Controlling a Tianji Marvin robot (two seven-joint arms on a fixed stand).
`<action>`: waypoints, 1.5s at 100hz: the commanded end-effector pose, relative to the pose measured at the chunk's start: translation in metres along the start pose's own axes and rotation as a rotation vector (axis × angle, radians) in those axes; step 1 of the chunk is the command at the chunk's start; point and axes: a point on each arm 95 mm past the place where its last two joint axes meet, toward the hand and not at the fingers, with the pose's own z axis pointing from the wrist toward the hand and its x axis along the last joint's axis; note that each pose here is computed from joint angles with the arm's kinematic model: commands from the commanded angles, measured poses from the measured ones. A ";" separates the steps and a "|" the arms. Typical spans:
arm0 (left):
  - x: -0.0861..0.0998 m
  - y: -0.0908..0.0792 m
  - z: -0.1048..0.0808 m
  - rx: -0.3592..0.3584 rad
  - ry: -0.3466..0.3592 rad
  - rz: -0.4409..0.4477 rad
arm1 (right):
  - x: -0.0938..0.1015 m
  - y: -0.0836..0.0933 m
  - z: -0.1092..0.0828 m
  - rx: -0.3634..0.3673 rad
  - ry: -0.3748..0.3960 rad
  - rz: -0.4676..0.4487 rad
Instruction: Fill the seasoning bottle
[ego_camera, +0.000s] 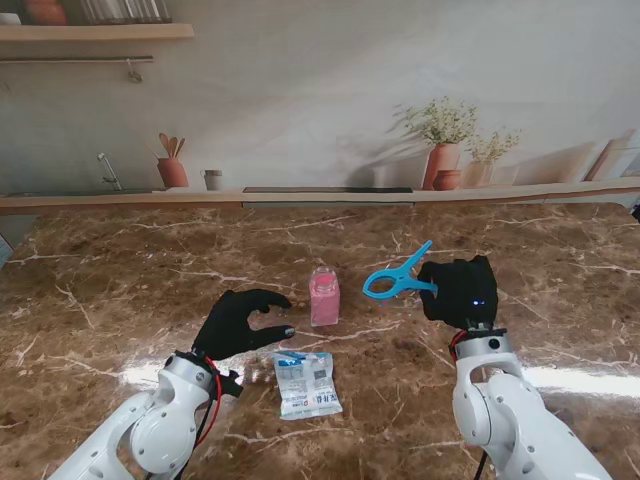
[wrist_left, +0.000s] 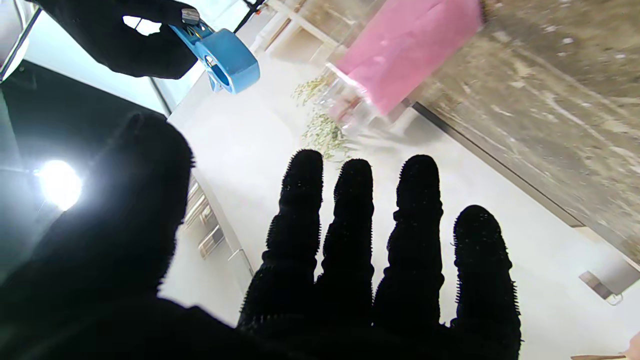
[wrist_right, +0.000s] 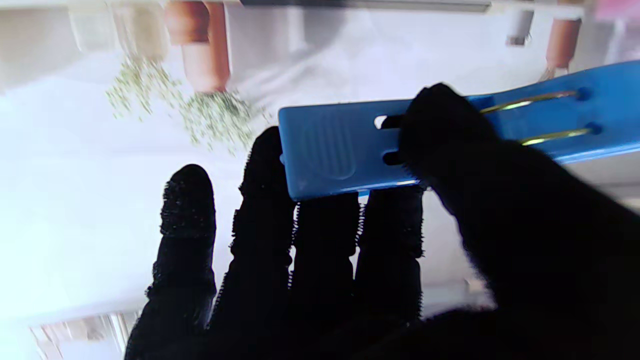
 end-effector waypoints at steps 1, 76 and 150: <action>0.013 -0.002 0.005 0.007 0.023 -0.010 | 0.013 0.011 -0.001 -0.039 0.029 0.015; 0.069 0.003 0.035 -0.029 -0.015 -0.555 | 0.083 0.059 -0.004 -0.320 0.246 0.034; 0.078 0.006 0.055 0.001 -0.096 -0.774 | 0.072 0.046 -0.024 -0.255 0.229 0.023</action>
